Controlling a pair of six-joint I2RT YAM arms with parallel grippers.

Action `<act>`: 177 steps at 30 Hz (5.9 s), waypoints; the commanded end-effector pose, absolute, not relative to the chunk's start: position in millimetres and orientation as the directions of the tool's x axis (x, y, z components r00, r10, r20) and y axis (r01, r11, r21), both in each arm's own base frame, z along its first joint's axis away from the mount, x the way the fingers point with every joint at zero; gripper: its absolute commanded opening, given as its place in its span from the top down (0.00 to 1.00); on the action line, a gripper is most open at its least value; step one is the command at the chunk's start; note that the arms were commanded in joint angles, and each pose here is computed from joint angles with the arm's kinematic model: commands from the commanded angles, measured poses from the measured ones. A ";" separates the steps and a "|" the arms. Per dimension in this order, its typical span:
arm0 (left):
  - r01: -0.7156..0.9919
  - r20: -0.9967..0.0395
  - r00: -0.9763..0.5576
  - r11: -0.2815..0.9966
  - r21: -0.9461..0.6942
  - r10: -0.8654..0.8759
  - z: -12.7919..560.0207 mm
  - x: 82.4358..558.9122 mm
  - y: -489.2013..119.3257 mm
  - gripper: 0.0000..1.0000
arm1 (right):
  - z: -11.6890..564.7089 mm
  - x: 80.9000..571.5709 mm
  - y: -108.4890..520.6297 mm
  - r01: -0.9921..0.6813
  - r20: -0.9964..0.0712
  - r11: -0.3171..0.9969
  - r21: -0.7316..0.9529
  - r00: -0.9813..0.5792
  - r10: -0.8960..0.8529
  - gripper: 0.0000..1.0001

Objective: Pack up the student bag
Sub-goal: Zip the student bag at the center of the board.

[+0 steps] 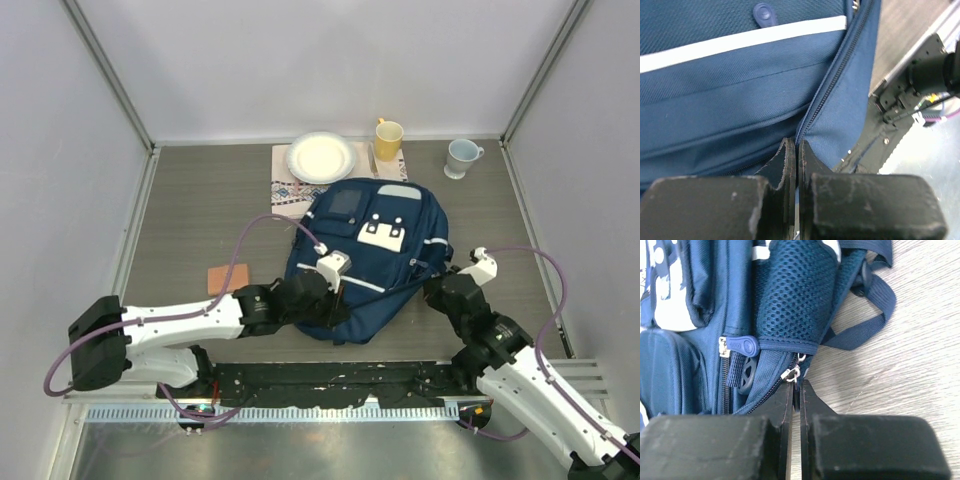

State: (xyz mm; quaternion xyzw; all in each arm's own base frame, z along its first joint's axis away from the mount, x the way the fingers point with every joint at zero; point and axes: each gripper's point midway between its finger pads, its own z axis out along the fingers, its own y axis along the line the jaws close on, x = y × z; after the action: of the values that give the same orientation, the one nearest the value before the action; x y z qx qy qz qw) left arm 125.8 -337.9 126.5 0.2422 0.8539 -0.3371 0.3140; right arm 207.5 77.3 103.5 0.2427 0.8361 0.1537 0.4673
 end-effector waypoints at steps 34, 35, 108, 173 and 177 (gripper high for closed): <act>0.261 -0.675 -0.706 0.808 -0.529 -0.214 158.2 171.5 -216.4 0.12 | 153.0 242.3 125.7 0.104 -0.661 0.775 0.624 -0.458 0.594 0.36; 0.270 -0.672 -0.711 0.801 -0.535 -0.208 158.5 170.2 -219.1 0.11 | 153.4 243.0 132.4 0.089 -0.647 0.764 0.639 -0.474 0.596 0.36; 0.098 -0.539 -0.748 0.739 -0.667 -0.387 157.7 215.8 -272.9 0.29 | 105.3 228.4 116.7 0.241 -0.503 0.619 0.747 -0.403 0.765 0.99; -0.347 -0.270 -0.645 0.589 -0.730 -0.715 119.1 167.0 -378.2 0.32 | 119.5 227.6 111.3 0.234 -0.529 0.636 0.735 -0.387 0.755 0.99; -0.379 -0.264 -0.596 0.556 -0.740 -0.758 112.6 174.2 -373.4 0.39 | 120.2 226.5 109.7 0.235 -0.530 0.635 0.736 -0.383 0.757 0.99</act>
State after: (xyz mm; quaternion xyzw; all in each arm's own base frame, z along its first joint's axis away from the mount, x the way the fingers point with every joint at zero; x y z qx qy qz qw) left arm 160.5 -375.9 107.5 -0.2963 0.8607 -0.3156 0.2680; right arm 226.7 111.1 106.7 0.3288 0.7824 0.2879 0.4437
